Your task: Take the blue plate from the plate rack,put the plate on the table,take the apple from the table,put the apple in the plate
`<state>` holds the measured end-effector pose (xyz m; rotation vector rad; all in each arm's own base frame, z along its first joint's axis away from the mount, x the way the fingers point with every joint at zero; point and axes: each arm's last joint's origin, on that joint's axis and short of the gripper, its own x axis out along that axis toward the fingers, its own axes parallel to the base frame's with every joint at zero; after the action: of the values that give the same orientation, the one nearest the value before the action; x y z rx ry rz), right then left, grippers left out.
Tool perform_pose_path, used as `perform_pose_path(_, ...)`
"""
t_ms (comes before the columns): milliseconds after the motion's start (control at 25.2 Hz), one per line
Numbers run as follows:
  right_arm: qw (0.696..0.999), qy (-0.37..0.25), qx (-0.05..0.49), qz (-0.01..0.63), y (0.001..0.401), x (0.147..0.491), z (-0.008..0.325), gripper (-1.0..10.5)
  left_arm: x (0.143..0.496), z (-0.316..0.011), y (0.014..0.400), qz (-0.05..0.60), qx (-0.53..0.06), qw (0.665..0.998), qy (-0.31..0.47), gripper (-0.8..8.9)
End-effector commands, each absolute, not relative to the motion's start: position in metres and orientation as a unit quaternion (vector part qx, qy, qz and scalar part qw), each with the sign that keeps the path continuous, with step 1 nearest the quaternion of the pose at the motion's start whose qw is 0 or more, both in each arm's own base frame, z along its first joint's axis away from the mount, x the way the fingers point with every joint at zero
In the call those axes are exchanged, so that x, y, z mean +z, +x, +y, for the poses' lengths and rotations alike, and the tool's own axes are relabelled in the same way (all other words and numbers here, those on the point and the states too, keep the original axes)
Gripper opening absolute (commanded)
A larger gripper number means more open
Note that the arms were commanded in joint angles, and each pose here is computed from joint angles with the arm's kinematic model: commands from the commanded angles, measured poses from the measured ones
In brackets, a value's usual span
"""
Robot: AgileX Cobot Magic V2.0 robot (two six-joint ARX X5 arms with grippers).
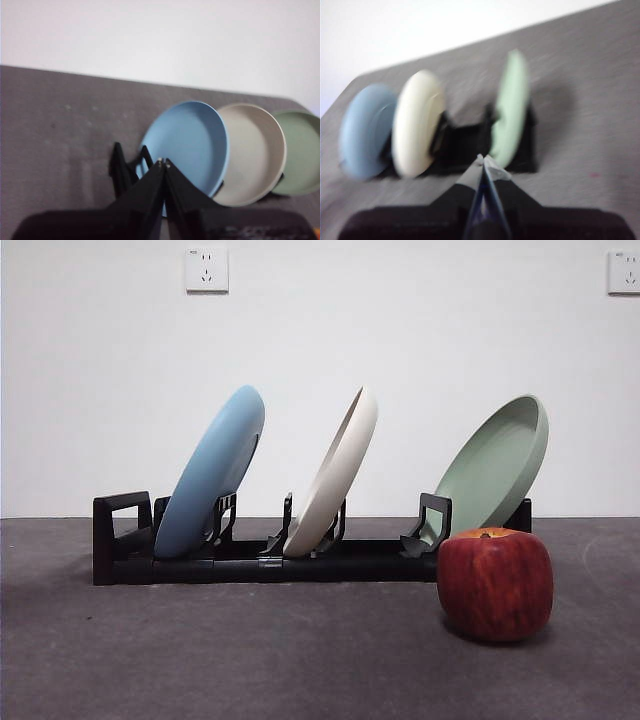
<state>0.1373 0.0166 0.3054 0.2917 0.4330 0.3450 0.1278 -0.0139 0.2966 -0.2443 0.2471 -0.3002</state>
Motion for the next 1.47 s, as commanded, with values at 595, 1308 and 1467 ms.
perform_pose_path(595, 0.913, 0.108, 0.246, 0.305, 0.199, 0.333, 0.025, 3.6, 0.342, -0.042, 0.231, 0.297, -0.284, 0.905, -0.111, 3.28)
perform_pose_path(1308, 0.91, 0.11, 0.243, 0.318, 0.197, 0.331, 0.025, 3.5, 0.311, -0.132, 0.346, 0.412, -0.283, 0.865, -0.049, 3.28)
perform_pose_path(1467, 0.909, 0.111, 0.243, 0.321, 0.197, 0.33, 0.025, 3.5, 0.302, -0.142, 0.348, 0.421, -0.294, 0.857, -0.035, 3.08)
